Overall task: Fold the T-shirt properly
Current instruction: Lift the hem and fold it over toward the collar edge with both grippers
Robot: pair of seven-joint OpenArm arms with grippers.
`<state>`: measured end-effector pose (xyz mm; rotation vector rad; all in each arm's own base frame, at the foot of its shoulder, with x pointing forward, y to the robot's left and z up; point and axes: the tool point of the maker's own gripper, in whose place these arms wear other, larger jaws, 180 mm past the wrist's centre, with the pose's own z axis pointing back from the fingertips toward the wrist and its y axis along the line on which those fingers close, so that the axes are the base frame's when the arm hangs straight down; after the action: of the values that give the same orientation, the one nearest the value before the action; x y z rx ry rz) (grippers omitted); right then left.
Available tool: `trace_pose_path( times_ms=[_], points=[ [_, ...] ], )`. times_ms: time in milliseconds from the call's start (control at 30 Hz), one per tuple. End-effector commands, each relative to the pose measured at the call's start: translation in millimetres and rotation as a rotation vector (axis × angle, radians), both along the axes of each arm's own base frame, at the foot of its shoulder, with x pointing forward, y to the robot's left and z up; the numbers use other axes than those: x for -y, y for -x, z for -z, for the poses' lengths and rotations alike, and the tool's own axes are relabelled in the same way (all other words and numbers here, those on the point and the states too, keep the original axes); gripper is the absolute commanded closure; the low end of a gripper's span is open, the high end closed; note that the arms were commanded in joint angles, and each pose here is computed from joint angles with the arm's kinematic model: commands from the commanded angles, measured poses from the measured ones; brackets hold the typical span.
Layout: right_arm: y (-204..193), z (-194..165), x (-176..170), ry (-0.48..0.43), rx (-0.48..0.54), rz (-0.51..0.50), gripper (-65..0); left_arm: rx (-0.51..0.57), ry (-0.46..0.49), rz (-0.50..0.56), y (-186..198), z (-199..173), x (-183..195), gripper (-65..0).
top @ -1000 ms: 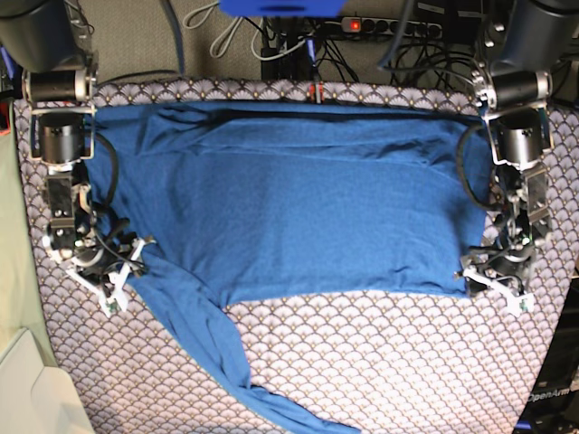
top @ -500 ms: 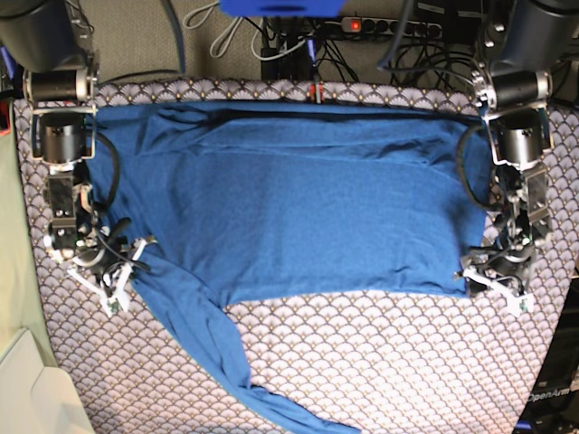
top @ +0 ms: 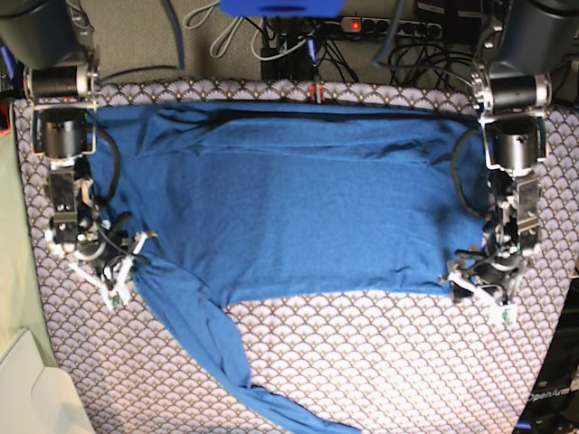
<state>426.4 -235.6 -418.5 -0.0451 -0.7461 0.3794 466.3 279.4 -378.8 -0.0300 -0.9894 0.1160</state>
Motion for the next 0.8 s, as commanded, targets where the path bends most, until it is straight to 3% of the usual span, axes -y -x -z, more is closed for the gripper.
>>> trace_pose_path(
  times_ms=[0,300,767],
  points=[
    [-16.7,-21.8,5.4,-0.003,0.065,0.01,0.0,0.074,-0.008,-0.011,-15.4,-26.8,-7.6,-38.9],
    [-15.5,-20.5,5.4,-0.003,0.062,0.01,0.0,0.093,0.004,-0.01,-17.8,-25.1,-0.9,-38.9],
    [-15.9,-19.3,0.0,-0.011,0.062,0.005,0.0,0.063,0.043,-0.069,-8.5,13.1,-10.4,-38.8]
  ],
)
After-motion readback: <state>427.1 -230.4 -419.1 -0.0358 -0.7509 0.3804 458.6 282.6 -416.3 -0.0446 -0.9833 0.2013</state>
